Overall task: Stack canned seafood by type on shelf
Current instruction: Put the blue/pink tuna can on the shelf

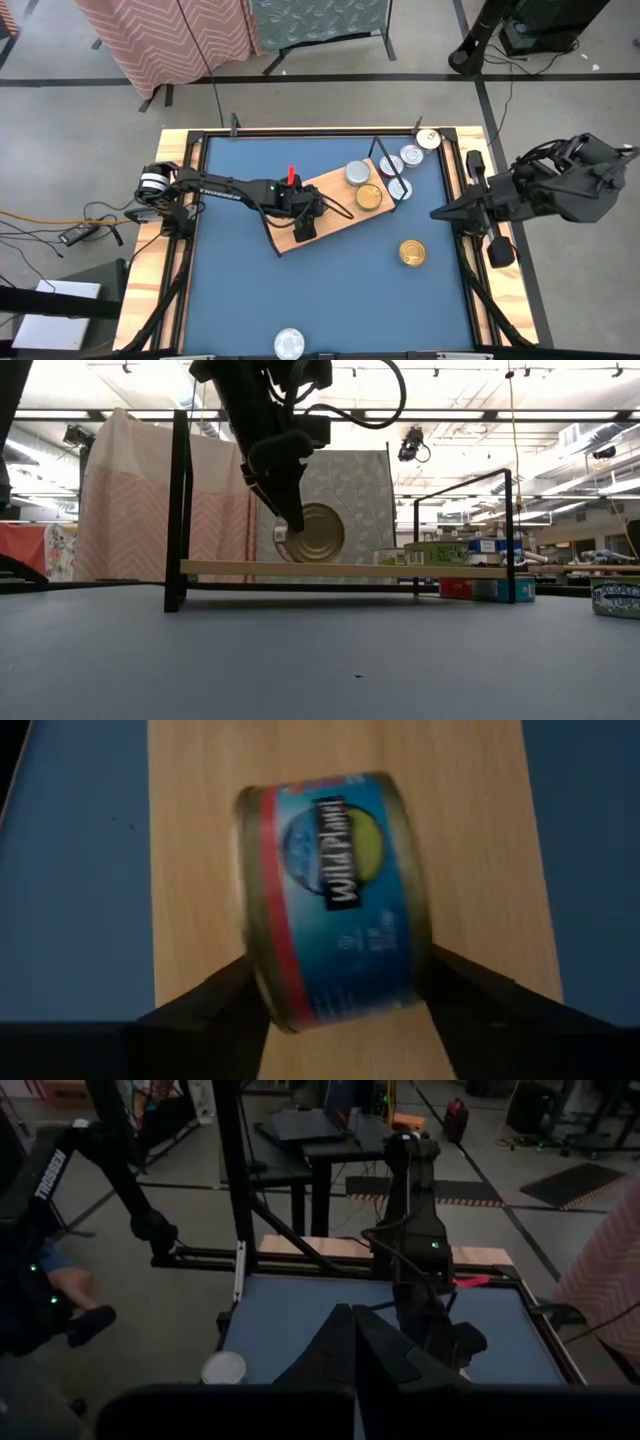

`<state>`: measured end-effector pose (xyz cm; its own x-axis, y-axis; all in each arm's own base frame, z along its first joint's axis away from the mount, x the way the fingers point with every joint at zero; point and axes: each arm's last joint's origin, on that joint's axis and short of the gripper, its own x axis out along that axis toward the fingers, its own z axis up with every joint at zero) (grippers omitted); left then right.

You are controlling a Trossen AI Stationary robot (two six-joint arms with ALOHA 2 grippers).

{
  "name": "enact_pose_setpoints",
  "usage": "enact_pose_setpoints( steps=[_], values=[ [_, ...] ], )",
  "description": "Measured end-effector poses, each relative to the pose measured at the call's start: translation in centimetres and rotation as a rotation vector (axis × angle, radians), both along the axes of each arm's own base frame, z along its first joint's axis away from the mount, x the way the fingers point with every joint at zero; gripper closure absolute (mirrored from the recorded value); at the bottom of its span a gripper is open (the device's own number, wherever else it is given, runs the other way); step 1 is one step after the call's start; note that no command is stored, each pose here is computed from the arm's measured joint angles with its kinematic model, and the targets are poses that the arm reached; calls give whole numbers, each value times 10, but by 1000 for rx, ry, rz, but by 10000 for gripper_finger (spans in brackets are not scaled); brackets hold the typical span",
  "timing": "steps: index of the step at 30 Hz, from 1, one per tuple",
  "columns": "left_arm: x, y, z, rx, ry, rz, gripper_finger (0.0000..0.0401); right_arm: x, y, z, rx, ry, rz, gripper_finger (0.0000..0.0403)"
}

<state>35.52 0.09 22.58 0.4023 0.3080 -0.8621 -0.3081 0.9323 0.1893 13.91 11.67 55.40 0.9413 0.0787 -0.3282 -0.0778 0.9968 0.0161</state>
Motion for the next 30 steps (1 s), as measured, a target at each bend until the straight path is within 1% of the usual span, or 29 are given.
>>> enact_pose_setpoints(
  steps=[3, 15, 19, 27, 30],
  values=[
    [0, 0, 0, -8, -10, 16, 198, -2, 2, 0, -3, -9, -4, 398],
    [2, -1, 1, -15, -38, 31, 199, -4, 9, -1, -7, -6, 30, 398],
    [5, -8, -5, 31, -25, 34, 199, -3, 13, -2, -13, -1, 41, 398],
    [13, -32, -27, 147, 22, 10, 199, -4, 21, -3, -26, -1, 51, 398],
    [14, -36, -33, 147, 31, -2, 199, -5, 21, -3, -17, -5, 41, 398]
  ],
)
